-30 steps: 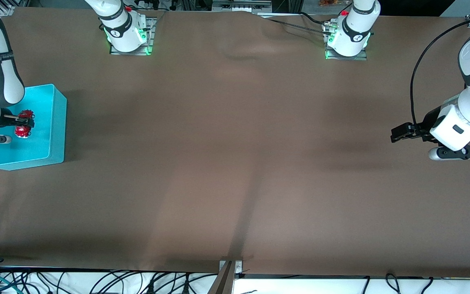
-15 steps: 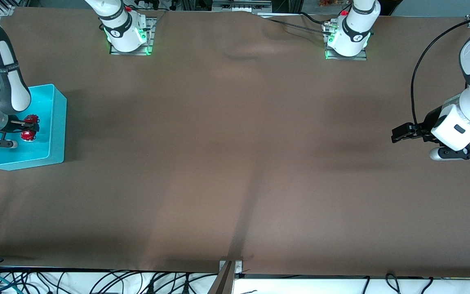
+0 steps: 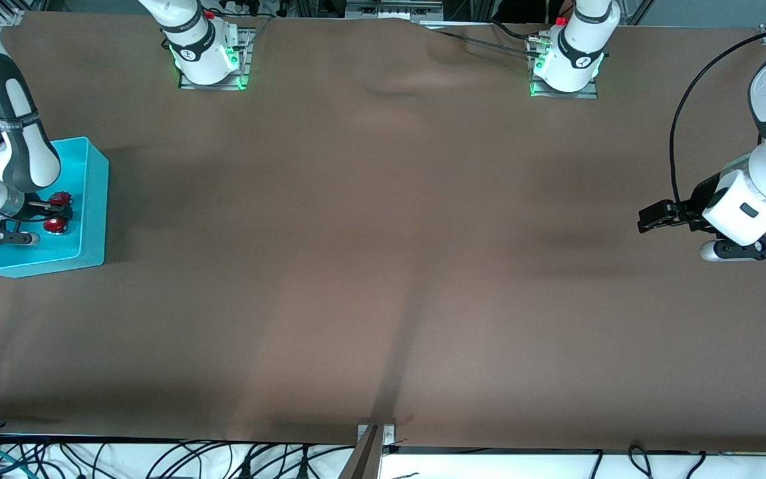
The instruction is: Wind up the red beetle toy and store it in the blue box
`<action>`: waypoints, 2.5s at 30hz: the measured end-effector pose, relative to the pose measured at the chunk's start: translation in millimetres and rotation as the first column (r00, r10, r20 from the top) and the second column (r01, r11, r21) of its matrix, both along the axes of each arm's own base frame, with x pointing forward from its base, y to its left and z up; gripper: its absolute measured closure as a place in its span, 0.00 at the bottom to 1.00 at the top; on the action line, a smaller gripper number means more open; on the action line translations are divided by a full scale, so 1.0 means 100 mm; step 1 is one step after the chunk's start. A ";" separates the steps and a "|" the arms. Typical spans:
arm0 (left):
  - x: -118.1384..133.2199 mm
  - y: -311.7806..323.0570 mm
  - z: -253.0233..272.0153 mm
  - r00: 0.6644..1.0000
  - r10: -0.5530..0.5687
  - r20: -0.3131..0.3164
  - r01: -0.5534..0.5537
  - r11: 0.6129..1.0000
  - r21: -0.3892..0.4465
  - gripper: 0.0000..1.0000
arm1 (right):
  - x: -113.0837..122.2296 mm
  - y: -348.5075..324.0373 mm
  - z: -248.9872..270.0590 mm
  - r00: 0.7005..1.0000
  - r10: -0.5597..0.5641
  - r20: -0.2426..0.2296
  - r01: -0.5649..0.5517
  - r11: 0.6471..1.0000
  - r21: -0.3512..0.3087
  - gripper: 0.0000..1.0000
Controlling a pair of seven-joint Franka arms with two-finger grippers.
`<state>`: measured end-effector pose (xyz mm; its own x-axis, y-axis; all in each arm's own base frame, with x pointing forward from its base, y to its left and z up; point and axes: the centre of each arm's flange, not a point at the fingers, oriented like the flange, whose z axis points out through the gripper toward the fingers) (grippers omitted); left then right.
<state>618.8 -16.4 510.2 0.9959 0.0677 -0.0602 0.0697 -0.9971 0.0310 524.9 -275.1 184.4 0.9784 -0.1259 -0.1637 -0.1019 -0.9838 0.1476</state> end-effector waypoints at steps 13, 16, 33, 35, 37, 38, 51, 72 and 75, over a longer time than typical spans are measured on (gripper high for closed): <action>0.00 0.00 0.00 1.000 0.000 0.000 0.000 1.000 0.000 0.00 | 0.01 -0.04 0.44 0.999 -0.029 -0.046 0.030 0.999 0.012 0.00; 0.00 0.00 0.00 1.000 0.000 0.000 0.000 1.000 0.000 0.00 | -0.02 -0.03 0.62 0.997 -0.039 -0.063 0.041 0.999 0.019 0.00; 0.00 0.00 0.00 1.000 0.000 0.000 0.000 1.000 0.000 0.00 | -0.23 0.02 1.60 0.992 -0.079 -0.094 0.083 0.996 0.039 0.00; 0.00 0.00 0.00 1.000 0.000 0.000 0.000 1.000 0.000 0.00 | -0.27 0.03 1.77 0.993 -0.083 -0.089 0.087 0.995 0.040 0.00; 0.00 0.00 0.00 1.000 0.000 0.000 0.000 1.000 0.000 0.00 | -0.31 0.05 1.93 0.993 -0.087 -0.082 0.091 0.995 0.041 0.00; 0.00 0.00 0.00 1.000 0.000 0.000 0.000 1.000 0.000 0.00 | -0.33 0.06 2.02 0.993 -0.089 -0.077 0.093 0.995 0.041 0.00; 0.00 0.01 0.00 1.000 -0.008 0.000 0.008 1.000 -0.001 0.00 | -0.68 0.35 3.15 0.995 -0.100 -0.005 0.100 0.994 0.041 0.00; 0.00 0.02 0.01 1.000 -0.026 0.003 0.026 1.000 -0.013 0.00 | -0.40 2.22 4.22 0.971 -0.185 0.152 0.180 0.982 0.048 0.01; 0.00 0.02 0.01 1.000 -0.027 0.003 0.027 1.000 -0.014 0.00 | -0.34 2.48 4.18 0.972 -0.177 0.152 0.173 0.984 0.042 0.01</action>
